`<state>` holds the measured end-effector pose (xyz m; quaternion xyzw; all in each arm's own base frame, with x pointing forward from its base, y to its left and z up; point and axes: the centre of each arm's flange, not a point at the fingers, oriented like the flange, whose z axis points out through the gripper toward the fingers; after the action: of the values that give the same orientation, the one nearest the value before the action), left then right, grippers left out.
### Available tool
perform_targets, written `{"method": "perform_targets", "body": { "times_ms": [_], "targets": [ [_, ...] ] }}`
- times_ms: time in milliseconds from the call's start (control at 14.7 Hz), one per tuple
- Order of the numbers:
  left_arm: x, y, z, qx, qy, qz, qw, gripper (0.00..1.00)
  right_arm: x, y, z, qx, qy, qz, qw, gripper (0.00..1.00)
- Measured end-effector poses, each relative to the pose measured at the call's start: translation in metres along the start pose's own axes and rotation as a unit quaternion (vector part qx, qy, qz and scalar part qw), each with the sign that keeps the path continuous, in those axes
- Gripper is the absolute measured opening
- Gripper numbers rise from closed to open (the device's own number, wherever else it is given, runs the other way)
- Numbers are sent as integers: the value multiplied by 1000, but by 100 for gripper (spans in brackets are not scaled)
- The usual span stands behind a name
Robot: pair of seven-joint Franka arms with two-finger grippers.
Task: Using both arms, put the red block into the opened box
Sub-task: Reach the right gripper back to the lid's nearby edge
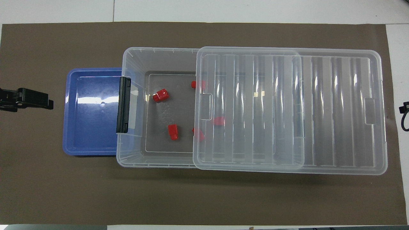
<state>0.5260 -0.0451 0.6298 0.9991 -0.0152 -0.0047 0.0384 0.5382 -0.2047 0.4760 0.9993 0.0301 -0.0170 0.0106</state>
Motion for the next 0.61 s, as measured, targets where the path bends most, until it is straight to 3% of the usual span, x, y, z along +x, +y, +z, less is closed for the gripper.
{"method": "perform_targets", "body": {
  "times_ms": [613],
  "targets": [
    [15, 9, -4, 10, -7, 18, 1000, 100, 14, -38, 4, 9, -1, 11, 1000, 1]
  ]
}}
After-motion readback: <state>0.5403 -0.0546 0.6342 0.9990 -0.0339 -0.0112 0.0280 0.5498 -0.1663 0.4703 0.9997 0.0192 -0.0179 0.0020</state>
